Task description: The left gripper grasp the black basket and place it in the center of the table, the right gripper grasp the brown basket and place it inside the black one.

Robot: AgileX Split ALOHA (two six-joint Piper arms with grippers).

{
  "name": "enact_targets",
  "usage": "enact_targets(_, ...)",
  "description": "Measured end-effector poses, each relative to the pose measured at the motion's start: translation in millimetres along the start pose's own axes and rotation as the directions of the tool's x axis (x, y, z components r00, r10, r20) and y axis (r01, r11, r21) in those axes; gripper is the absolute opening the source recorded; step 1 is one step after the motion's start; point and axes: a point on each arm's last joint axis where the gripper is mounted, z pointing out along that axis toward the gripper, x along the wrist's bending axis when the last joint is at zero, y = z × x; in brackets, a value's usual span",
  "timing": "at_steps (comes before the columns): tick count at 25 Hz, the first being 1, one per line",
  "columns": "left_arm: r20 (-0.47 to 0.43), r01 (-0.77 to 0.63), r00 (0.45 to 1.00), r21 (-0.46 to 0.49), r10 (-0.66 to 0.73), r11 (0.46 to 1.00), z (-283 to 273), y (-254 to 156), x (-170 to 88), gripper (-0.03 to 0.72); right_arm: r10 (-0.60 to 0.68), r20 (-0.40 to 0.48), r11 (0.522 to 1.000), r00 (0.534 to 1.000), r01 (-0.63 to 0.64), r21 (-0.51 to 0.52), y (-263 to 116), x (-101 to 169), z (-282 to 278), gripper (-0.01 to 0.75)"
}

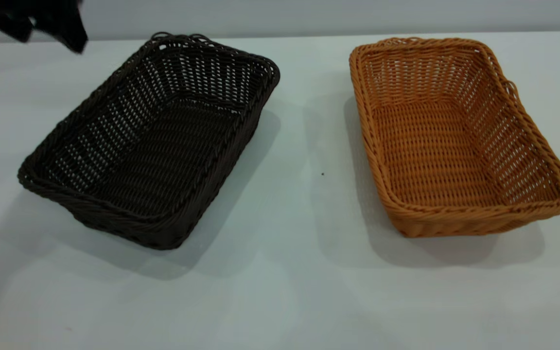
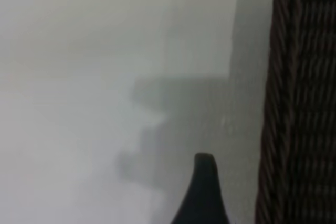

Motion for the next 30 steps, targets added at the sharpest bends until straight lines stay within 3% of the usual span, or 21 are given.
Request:
enact_targets(11,0.019,-0.041,0.999,0.044,0.040,0.998,75,-7,-10,0.541,0.114,0.016,0.964,0.993,-0.114,0.239,32,9,69,0.593)
enact_targets(18,0.023,-0.046,0.999,0.048,0.045,0.998,102,-9,-13,0.371,0.200,0.004,0.900,0.980,-0.185,0.395,35,15,115,0.593)
enact_targets(26,0.037,-0.094,0.995,0.017,0.094,0.995,111,-6,-31,0.103,0.313,-0.023,0.813,0.950,-0.255,0.524,30,22,163,0.593)
enact_targets(30,0.037,-0.126,0.991,-0.012,0.126,0.992,105,1,-35,0.082,0.415,-0.021,0.743,0.910,-0.325,0.585,25,27,185,0.593)
